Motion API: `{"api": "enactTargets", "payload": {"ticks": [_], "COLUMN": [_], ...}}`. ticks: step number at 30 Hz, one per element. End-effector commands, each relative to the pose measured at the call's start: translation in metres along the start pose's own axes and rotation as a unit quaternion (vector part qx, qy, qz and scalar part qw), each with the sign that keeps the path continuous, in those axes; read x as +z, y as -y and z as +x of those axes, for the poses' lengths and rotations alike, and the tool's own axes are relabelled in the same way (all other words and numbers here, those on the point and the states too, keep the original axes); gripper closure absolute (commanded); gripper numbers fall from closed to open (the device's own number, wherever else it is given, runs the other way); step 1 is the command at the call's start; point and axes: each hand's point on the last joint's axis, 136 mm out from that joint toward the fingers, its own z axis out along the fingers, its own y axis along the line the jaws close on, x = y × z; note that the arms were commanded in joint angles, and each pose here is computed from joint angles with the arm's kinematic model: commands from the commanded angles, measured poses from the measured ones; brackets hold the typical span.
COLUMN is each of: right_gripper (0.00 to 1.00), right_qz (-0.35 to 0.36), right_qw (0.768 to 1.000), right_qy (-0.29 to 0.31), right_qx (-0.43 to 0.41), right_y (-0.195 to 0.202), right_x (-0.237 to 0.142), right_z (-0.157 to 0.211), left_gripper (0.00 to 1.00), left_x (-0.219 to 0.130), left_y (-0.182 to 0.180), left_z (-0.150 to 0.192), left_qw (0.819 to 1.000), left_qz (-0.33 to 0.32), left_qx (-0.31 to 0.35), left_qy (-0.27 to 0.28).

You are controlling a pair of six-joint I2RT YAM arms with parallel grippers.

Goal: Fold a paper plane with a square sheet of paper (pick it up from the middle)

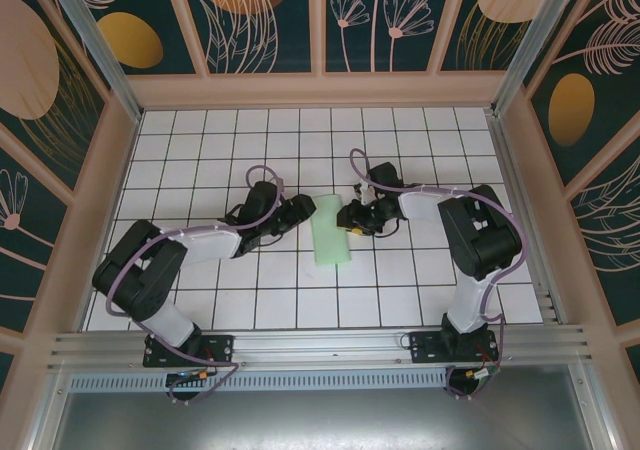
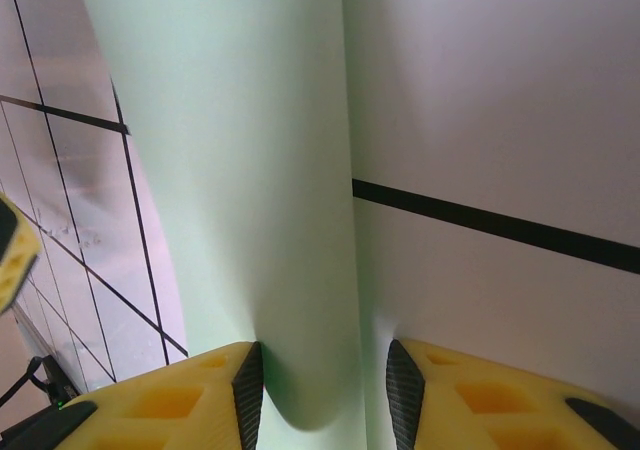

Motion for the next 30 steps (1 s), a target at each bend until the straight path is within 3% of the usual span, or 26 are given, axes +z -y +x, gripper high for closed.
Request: {"api": "enactTargets", "payload": {"ticks": [1,8,16,30], "right_gripper": [0.58,0.57,0.54,0.52], "right_qz": [0.117,0.182,0.236,0.288], "right_qw": [0.993,0.982,0.970,0.955], "right_qy": [-0.022,-0.039,-0.057,-0.066], "right_qx": [0.021,0.022,0.017,-0.007], "right_y": [0.069,0.092,0.109,0.128], "right_x": [0.030,0.039,0.052,0.055], "right_z": [0.023,0.034,0.042,0.048], "left_gripper": [0.28,0.02,0.02,0.05], "left_x": [-0.012,-0.024,-0.022,-0.010], "left_y": [-0.030,-0.026,-0.010,-0.001], "left_z": [-0.008,-0.027,-0.036,-0.028], "left_qw": [0.997,0.993,0.992,0.995], "left_qz": [-0.078,-0.088,-0.075,-0.038], "left_qx": [0.005,0.035,0.078,0.075], "left_qy": [0.021,0.064,0.066,0.044]}}
